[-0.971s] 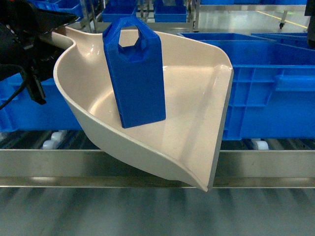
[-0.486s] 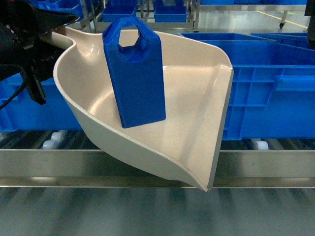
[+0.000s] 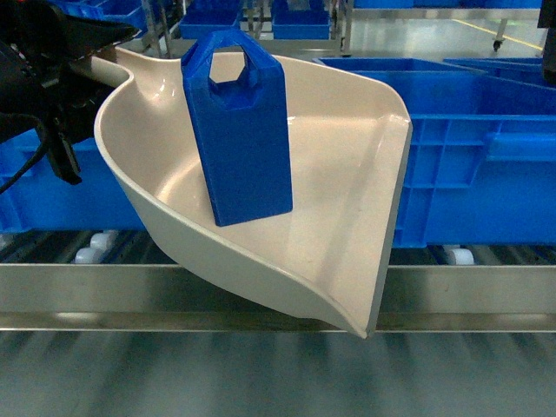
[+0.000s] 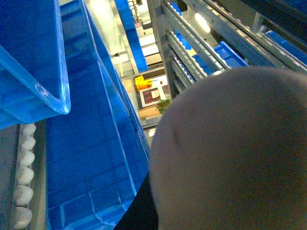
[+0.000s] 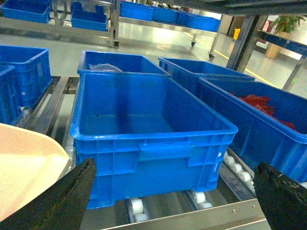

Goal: Place part in tray to right shelf

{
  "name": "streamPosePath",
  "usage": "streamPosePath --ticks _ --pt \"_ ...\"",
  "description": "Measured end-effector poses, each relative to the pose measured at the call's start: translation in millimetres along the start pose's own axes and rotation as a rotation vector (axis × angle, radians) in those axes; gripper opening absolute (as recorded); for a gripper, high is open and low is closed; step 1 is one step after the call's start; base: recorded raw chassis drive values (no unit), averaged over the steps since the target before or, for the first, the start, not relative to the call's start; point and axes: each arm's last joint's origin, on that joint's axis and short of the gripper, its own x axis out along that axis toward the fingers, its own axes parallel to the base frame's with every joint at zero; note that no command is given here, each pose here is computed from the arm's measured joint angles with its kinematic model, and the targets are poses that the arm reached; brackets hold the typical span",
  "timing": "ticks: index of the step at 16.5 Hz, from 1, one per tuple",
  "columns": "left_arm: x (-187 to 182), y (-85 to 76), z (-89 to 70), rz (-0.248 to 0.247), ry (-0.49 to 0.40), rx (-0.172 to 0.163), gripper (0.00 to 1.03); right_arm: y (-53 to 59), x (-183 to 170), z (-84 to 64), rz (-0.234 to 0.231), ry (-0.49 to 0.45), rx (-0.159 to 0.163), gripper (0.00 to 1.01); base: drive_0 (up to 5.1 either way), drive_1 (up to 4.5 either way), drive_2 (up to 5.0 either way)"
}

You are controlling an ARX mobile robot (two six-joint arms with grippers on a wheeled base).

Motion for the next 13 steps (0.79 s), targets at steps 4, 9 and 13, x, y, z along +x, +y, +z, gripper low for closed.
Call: streamPosePath --ticks 4,9,13 --pt "0.0 0.0 0.0 0.0 0.0 0.0 0.13 0.0 0.0 0.0 0.0 0.0 0.0 0.98 0.0 0.0 0.0" --pt "0.0 0.0 0.0 0.0 0.0 0.0 0.13 0.0 0.0 0.0 0.0 0.0 0.0 0.98 0.0 0.0 0.0" --pt "0.5 -0.7 -0.8 0.055 -0.01 -0.006 0.13 0.0 0.0 0.0 0.0 0.0 0.0 0.98 0.0 0.0 0.0"
